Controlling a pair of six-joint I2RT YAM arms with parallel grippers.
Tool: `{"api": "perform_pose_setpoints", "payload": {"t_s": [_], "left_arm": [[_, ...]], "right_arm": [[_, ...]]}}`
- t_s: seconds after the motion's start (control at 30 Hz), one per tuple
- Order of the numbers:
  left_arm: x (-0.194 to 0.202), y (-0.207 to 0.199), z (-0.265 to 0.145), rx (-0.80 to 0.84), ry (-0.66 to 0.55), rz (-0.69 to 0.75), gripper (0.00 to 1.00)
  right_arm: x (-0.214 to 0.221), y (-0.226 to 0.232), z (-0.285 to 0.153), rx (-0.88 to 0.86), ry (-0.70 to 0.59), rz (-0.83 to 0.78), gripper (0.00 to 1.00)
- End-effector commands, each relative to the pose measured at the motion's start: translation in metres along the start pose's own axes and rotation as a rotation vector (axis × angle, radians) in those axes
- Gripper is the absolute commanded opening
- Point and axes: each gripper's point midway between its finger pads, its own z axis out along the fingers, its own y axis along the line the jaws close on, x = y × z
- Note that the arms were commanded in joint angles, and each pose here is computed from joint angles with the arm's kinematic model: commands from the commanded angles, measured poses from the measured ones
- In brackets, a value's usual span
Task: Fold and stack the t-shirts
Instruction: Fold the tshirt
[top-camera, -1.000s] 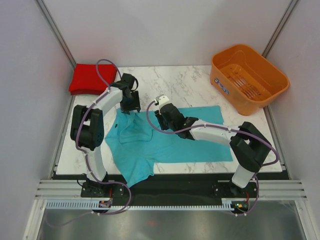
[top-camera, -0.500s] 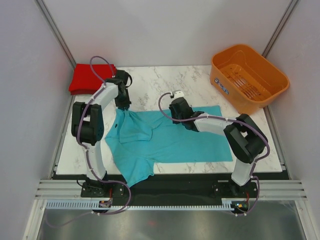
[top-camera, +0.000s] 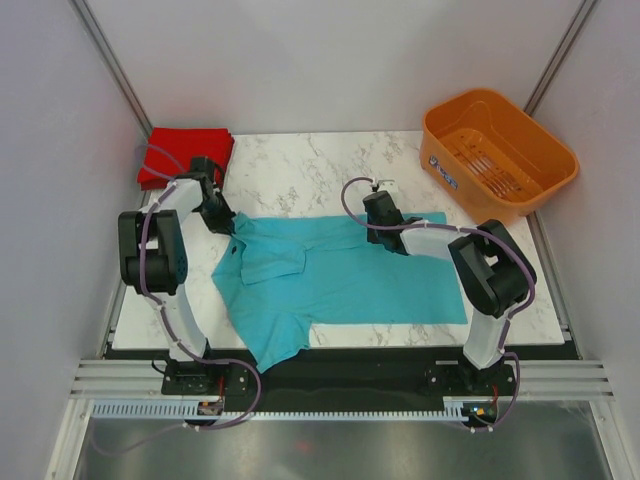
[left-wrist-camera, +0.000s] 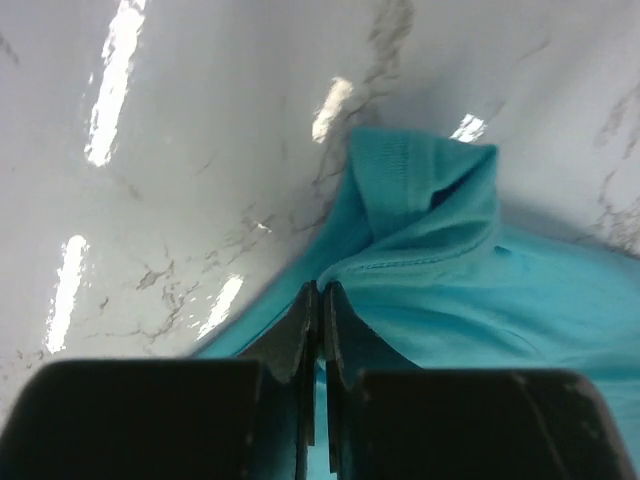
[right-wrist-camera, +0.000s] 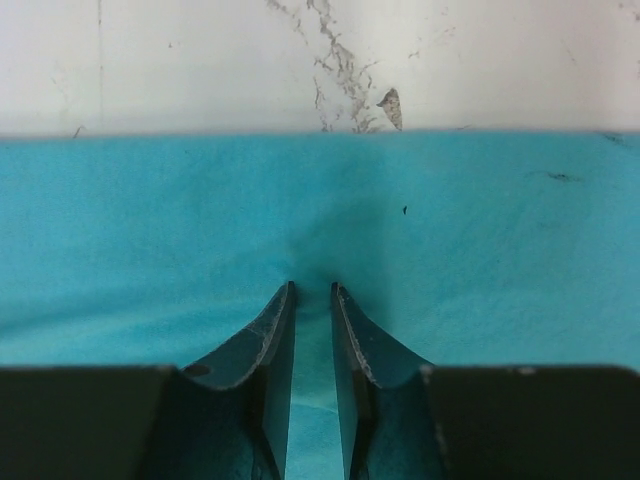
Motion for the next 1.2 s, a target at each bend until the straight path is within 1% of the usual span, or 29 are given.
{"api": "perform_pose_setpoints", "payload": {"t_s": [0.0, 0.03, 0.07, 0.1, 0.13, 0.23, 0.37, 0.47, 0.5, 0.6, 0.63, 0.73, 0.9, 1.03, 1.07, 1.1, 1.13, 1.17], "left_arm": [[0.004, 0.011, -0.014, 0.018, -0.021, -0.159, 0.05], [0.004, 0.008, -0.014, 0.038, -0.030, -0.180, 0.07], [0.005, 0.004, -0.017, 0.068, -0.035, -0.182, 0.15], [0.015, -0.001, -0.016, 0.112, -0.002, -0.180, 0.21], [0.014, -0.005, -0.019, 0.137, -0.013, -0.169, 0.34], [0.008, -0.009, -0.032, 0.168, -0.050, -0.114, 0.49], [-0.012, -0.022, -0.048, 0.224, -0.100, -0.049, 0.55], [-0.029, -0.033, -0.054, 0.252, -0.133, -0.006, 0.56], [-0.032, -0.033, -0.049, 0.248, -0.128, 0.010, 0.56], [-0.047, -0.043, -0.048, 0.279, -0.141, 0.061, 0.52], [-0.046, -0.045, -0.041, 0.285, -0.123, 0.073, 0.50], [-0.049, -0.057, -0.036, 0.318, -0.116, 0.146, 0.48], [-0.038, -0.060, -0.010, 0.200, -0.114, 0.296, 0.48], [-0.034, -0.061, 0.000, 0.140, -0.115, 0.347, 0.47], [-0.037, -0.062, 0.000, 0.131, -0.125, 0.355, 0.43], [-0.038, -0.060, 0.002, 0.115, -0.127, 0.354, 0.37], [-0.042, -0.056, 0.001, 0.094, -0.138, 0.348, 0.26], [-0.047, -0.049, -0.001, 0.046, -0.156, 0.339, 0.24]], "right_arm": [[0.020, -0.038, -0.002, 0.153, 0.047, 0.024, 0.28], [0.021, -0.038, -0.002, 0.158, 0.047, 0.037, 0.28], [0.020, -0.039, -0.002, 0.161, 0.043, 0.042, 0.28], [0.016, -0.038, -0.003, 0.160, 0.033, 0.050, 0.28], [0.014, -0.037, -0.003, 0.156, 0.027, 0.046, 0.28], [0.004, -0.033, -0.003, 0.141, 0.002, 0.041, 0.28], [-0.006, -0.029, -0.002, 0.130, -0.017, 0.025, 0.28], [-0.006, -0.027, -0.001, 0.120, -0.014, 0.024, 0.29], [-0.005, -0.027, -0.001, 0.116, -0.012, 0.024, 0.29], [-0.006, -0.026, -0.003, 0.109, -0.017, 0.025, 0.29], [-0.007, -0.027, -0.003, 0.110, -0.019, 0.026, 0.29], [-0.009, -0.026, -0.004, 0.108, -0.026, 0.021, 0.28], [-0.008, -0.027, -0.003, 0.109, -0.024, 0.020, 0.28], [-0.007, -0.027, -0.003, 0.109, -0.021, 0.019, 0.28], [-0.008, -0.026, -0.003, 0.107, -0.023, 0.017, 0.28], [-0.008, -0.027, -0.003, 0.108, -0.022, 0.018, 0.28], [-0.008, -0.027, -0.003, 0.111, -0.023, 0.018, 0.26], [-0.007, -0.029, -0.001, 0.118, -0.020, 0.018, 0.25]]}}
